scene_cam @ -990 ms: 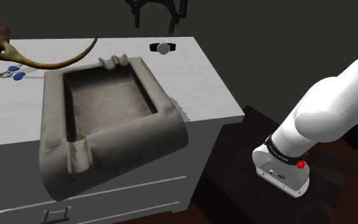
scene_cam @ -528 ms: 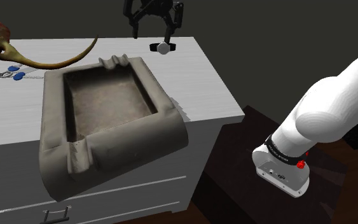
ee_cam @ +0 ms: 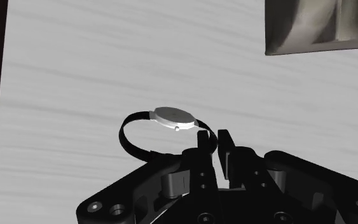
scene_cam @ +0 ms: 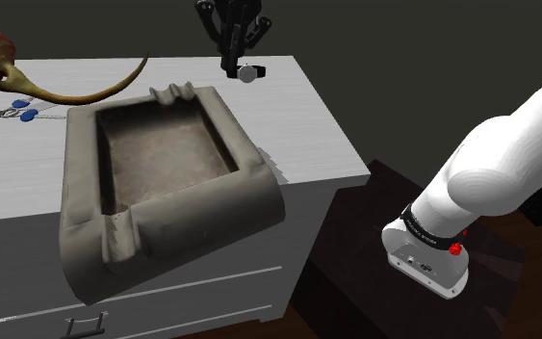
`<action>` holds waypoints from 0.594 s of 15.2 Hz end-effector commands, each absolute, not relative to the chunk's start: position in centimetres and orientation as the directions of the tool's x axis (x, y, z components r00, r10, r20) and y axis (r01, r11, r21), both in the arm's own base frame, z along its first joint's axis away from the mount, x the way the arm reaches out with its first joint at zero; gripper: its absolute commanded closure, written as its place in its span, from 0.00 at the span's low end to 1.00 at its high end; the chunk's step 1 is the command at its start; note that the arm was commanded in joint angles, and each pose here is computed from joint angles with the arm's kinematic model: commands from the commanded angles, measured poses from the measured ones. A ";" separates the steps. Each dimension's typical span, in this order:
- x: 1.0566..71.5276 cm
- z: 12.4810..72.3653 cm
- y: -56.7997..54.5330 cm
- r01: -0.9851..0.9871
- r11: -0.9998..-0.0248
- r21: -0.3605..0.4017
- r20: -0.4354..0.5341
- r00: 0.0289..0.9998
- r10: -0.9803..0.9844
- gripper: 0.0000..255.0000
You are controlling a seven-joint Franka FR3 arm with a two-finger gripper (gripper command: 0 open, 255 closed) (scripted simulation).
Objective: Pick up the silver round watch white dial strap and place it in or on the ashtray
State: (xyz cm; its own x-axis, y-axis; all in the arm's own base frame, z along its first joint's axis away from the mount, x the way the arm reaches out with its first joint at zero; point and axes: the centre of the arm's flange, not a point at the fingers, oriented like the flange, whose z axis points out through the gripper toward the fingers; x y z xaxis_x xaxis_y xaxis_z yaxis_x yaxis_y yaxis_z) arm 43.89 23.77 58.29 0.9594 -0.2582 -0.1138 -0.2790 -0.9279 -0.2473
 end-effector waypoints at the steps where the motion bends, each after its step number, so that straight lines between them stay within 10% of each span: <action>1: 44.1 58.1 23.6 -0.282 -0.927 -0.246 -0.118 0.958 -0.260 1.00; 9: 44.1 59.5 23.6 -0.283 -0.927 -0.245 -0.118 0.958 -0.261 1.00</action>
